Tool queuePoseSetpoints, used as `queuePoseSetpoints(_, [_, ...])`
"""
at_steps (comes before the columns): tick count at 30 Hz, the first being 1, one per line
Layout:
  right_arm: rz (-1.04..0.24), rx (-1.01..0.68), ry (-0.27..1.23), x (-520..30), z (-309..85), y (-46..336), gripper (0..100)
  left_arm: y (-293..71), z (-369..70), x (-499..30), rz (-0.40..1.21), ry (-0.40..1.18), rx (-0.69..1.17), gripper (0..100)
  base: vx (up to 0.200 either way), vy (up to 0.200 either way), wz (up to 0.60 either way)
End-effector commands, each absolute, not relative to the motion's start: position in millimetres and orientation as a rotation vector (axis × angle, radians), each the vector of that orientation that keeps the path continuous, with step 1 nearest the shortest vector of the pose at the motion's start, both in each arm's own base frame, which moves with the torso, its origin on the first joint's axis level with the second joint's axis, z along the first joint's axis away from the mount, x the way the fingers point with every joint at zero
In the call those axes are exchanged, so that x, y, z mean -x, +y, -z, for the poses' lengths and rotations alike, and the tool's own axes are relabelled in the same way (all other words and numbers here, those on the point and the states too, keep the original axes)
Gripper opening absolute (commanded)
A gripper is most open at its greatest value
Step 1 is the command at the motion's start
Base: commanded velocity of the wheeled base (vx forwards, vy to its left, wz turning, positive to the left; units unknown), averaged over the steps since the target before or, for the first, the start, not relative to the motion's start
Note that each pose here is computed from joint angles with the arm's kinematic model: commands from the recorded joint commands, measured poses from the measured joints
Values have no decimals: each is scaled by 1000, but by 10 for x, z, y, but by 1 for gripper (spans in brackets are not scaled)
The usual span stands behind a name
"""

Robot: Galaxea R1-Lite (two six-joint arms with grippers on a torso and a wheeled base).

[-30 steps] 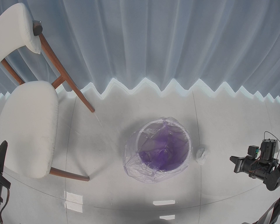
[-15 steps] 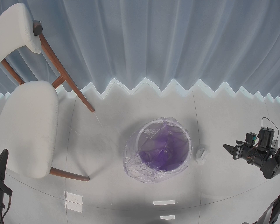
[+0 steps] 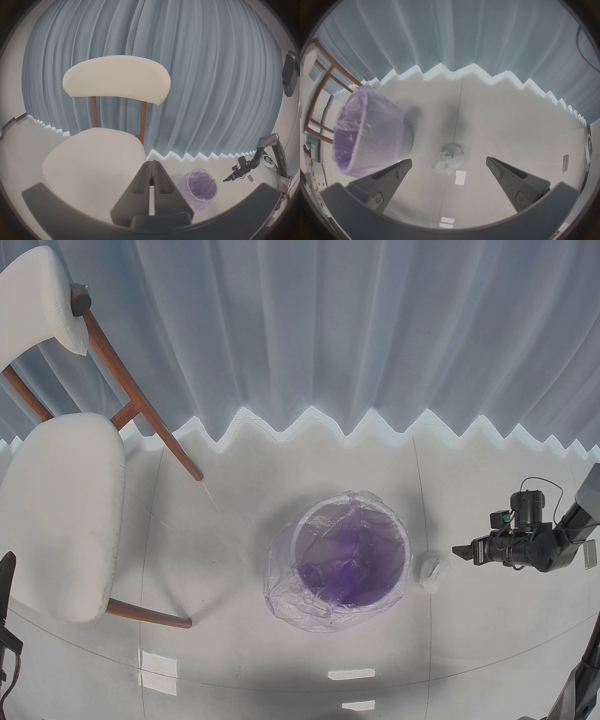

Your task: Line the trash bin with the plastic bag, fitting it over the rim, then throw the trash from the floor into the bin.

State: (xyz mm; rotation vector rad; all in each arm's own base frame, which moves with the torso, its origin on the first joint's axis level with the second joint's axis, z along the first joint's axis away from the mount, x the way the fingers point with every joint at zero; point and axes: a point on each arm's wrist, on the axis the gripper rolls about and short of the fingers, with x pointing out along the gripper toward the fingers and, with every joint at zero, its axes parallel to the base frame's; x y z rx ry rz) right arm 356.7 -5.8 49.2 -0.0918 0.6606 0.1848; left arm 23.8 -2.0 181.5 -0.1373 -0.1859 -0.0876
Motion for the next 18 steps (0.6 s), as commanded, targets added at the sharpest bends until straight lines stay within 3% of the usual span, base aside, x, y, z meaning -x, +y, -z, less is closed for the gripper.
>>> queuePoseSetpoints(1, [-215, 158, 827, -3930, 30, 145, 100, -38, -1797, -301, 100, -146, 137, 0, 0, 0, 0])
queuePoseSetpoints(9, [-211, 209, 870, -4150, 334, 342, 100, -38, -1731, -308, 94, -116, 130, 0, 0, 0, 0])
queuePoseSetpoints(18, [-181, 235, 908, -4461, 389, 425, 100, 46, -1164, 8, -181, -4, 149, 0, 0, 0, 0])
